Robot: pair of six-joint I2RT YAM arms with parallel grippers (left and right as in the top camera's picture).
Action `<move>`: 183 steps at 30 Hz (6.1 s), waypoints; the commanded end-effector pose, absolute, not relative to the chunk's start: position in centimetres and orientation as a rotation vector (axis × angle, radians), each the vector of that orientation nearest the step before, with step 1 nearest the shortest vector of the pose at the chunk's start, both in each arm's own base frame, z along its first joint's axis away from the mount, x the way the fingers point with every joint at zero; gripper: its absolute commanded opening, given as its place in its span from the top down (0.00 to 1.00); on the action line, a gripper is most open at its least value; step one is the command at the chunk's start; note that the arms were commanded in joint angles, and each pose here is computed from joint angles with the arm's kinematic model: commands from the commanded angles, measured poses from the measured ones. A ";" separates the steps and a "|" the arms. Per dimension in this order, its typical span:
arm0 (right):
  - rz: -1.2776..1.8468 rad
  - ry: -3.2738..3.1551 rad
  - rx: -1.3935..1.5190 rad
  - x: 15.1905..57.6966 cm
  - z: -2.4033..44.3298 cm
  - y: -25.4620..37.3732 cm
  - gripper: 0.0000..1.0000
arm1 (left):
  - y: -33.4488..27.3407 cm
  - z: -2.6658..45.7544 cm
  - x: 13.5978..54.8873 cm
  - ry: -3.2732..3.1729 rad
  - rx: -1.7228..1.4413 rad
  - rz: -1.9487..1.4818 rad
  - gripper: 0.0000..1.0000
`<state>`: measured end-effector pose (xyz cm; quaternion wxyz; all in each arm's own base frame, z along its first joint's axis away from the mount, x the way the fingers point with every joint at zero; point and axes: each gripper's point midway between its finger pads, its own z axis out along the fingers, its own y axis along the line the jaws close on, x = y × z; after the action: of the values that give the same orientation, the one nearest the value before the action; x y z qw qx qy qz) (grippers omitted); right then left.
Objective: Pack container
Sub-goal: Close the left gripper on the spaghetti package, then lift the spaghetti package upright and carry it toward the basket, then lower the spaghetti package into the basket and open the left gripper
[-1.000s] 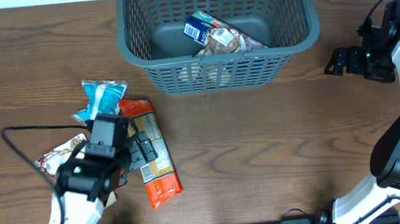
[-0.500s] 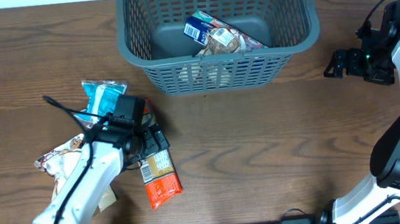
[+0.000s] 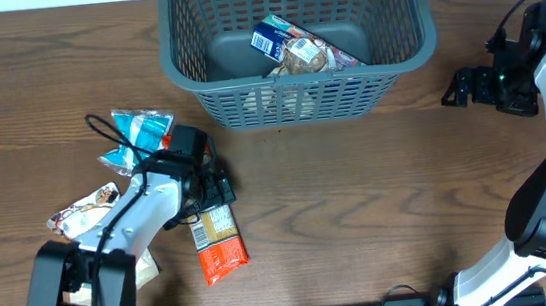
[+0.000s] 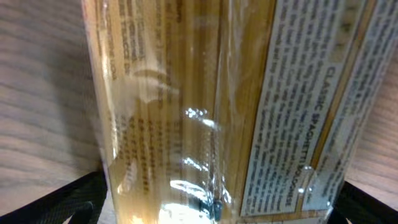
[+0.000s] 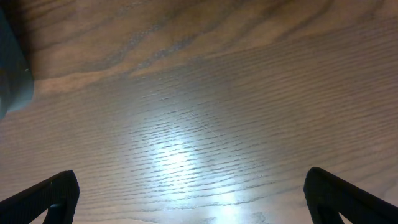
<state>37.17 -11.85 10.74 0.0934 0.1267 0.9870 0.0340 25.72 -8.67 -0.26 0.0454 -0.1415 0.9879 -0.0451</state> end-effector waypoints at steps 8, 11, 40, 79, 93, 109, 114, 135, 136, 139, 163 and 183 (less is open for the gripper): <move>0.101 2.933 0.333 37.2 10.8 -11.4 0.01 | -7.7 -1.5 25.2 3.062 -0.360 -0.035 0.49; 0.099 2.930 0.332 37.3 10.8 -11.4 0.01 | -7.6 -1.6 24.9 3.072 -0.361 -0.028 0.66; 0.092 2.910 0.324 37.8 10.9 -11.6 0.01 | -5.8 10.3 22.8 2.775 -0.305 -0.105 0.94; 0.094 2.917 0.325 37.6 10.9 -11.5 0.01 | -6.9 43.0 37.0 1.662 0.105 0.023 0.94; 0.089 2.906 0.323 37.9 10.9 -11.6 0.01 | -9.0 45.9 40.8 1.684 0.191 0.022 0.94; 0.090 2.906 0.323 37.9 10.9 -11.6 0.01 | -11.9 46.9 40.6 1.643 0.438 0.039 0.94; 0.090 2.906 0.323 37.9 10.9 -11.6 0.01 | -13.7 47.7 39.8 1.586 0.560 0.078 0.94; 0.097 2.923 0.326 37.5 10.8 -11.5 0.01 | -20.0 44.2 44.9 1.514 0.891 0.189 0.94; 0.097 2.924 0.326 37.4 10.8 -11.5 0.01 | -20.4 43.5 45.2 1.515 0.923 0.186 0.94; 0.099 2.930 0.328 37.3 10.8 -11.4 0.01 | -21.5 41.8 45.8 1.522 0.981 0.153 0.94; 0.109 2.954 0.333 36.7 10.7 -11.2 0.01 | -24.3 28.2 44.3 1.682 1.478 0.014 0.94; 0.117 2.973 0.336 36.3 10.6 -11.0 0.01 | -25.1 22.5 45.6 1.783 1.534 -0.031 0.55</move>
<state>36.26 -11.45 10.59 0.0737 0.1238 0.9888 0.0384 45.70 -24.96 25.75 0.4208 0.5944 0.6853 -0.0024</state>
